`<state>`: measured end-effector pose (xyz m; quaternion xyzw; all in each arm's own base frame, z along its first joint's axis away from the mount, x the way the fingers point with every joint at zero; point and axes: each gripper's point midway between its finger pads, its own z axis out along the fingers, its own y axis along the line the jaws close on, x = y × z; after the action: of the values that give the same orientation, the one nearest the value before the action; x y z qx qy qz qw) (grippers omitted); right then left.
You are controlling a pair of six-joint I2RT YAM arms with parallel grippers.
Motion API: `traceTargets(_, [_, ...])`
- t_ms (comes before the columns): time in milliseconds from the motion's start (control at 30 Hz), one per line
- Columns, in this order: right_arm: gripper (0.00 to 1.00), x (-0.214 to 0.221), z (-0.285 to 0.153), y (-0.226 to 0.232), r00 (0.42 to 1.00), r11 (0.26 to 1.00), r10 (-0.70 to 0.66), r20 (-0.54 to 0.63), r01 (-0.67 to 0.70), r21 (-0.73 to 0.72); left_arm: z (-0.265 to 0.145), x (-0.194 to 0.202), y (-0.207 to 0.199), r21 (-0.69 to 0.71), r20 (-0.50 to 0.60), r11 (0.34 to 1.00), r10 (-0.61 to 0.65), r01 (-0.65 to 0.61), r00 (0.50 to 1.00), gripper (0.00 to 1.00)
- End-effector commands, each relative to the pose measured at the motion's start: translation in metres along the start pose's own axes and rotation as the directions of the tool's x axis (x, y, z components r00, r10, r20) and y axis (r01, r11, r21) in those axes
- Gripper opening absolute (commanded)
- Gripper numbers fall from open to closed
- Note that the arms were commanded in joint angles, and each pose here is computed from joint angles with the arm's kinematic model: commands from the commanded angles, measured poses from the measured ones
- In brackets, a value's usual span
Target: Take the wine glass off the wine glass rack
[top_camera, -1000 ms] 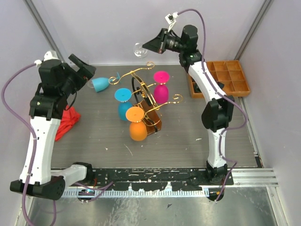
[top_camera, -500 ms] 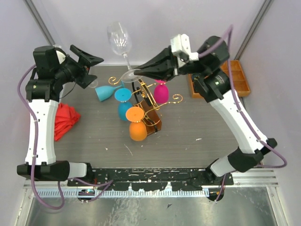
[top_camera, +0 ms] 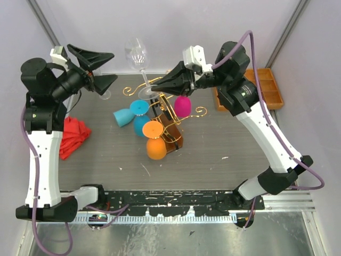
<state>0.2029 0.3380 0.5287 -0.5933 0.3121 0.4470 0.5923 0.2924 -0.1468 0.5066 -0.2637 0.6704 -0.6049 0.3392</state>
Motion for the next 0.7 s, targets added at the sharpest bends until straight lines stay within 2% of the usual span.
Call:
traceTargets(0, [0.00,-0.028,0.002,0.001,0.992,0.993,-0.118,0.048,0.118,0.017,0.002,0.015,-0.019,0.103,-0.101,0.994,-0.029,0.039,0.994,0.98])
traceTargets(367, [0.00,-0.026,0.030,0.022,0.996,0.995,-0.041,0.083,0.048,-0.087,0.010,0.023,-0.008,0.089,-0.152,0.992,-0.072,0.086,0.986,0.98])
traceTargets(667, [0.00,-0.019,0.034,0.025,0.997,0.995,0.014,0.071,-0.007,-0.103,0.017,0.034,-0.011,0.087,-0.199,0.992,-0.071,0.090,0.977,0.98])
